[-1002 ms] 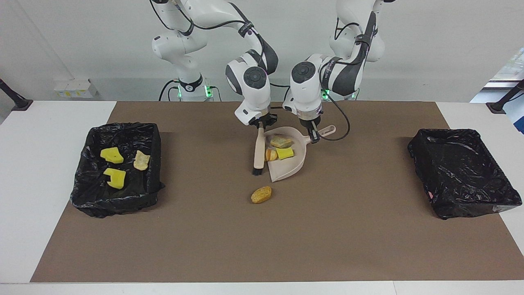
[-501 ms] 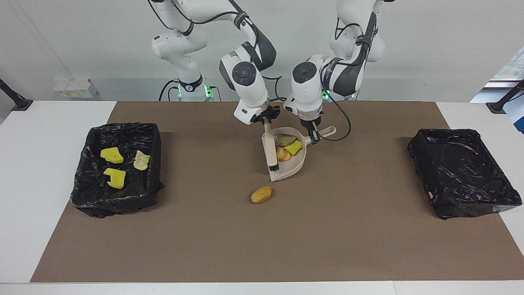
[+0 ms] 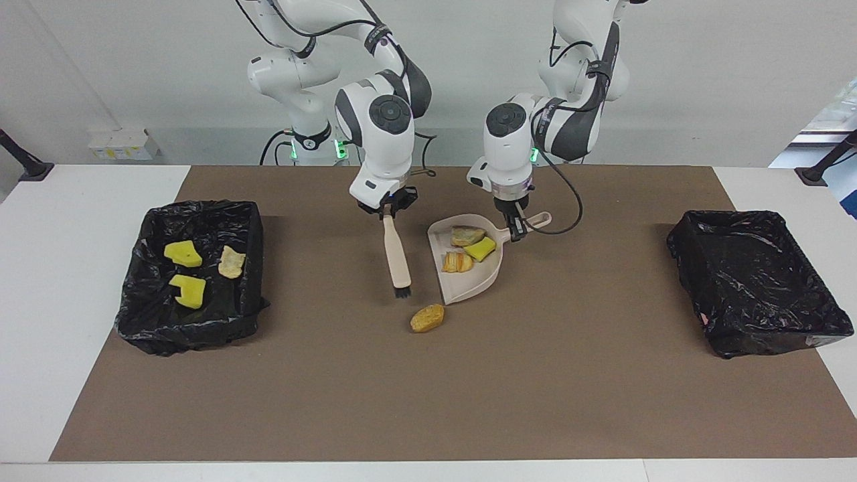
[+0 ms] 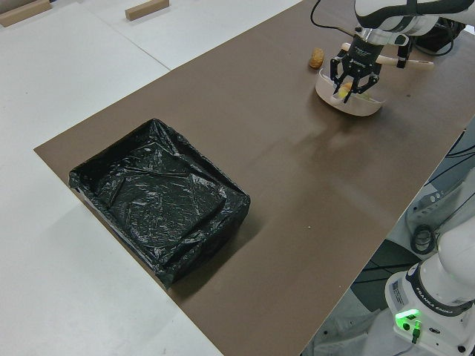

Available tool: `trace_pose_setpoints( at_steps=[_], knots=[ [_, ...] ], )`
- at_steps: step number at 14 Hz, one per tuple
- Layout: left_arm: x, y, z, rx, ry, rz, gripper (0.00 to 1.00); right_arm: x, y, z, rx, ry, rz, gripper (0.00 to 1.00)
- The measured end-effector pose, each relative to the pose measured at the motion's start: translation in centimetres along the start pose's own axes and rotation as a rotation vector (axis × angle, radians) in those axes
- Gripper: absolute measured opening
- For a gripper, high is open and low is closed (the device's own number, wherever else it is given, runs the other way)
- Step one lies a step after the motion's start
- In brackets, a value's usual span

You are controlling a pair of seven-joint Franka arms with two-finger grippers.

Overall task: Sweep and dump trash in bin
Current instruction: 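Sweep the sponges and bread into the dustpan with the right gripper, then sweep the last bread chunk into the dustpan with the right gripper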

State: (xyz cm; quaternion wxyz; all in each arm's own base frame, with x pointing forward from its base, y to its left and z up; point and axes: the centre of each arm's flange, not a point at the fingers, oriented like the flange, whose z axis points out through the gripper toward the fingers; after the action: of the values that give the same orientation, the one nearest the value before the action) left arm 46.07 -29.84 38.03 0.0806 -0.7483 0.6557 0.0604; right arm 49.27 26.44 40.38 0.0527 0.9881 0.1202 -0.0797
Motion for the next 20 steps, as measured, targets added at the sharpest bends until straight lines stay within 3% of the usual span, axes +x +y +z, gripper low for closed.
trace_pose_setpoints(
  at_steps=[3,9,11,16,20],
  knots=[
    [-2.6,-2.8,0.9,0.010,0.022,-0.069,0.33,3.2,2.3,-0.6,-0.039,0.033,-0.032,0.26],
    [-4.8,-5.1,2.1,0.010,0.032,-0.111,0.33,8.3,-0.8,3.8,-0.053,0.003,-0.099,0.26],
    [-5.0,-5.2,2.6,0.003,0.027,-0.112,0.33,8.0,-3.6,3.6,-0.006,0.008,-0.126,0.26],
    [-5.8,-5.6,3.6,-0.015,0.015,-0.123,0.33,5.5,-11.9,3.2,0.213,0.042,-0.153,0.26],
    [-6.3,-5.9,3.8,-0.019,0.012,-0.107,0.33,4.0,-13.9,2.4,0.234,0.026,-0.085,0.26]
  ],
)
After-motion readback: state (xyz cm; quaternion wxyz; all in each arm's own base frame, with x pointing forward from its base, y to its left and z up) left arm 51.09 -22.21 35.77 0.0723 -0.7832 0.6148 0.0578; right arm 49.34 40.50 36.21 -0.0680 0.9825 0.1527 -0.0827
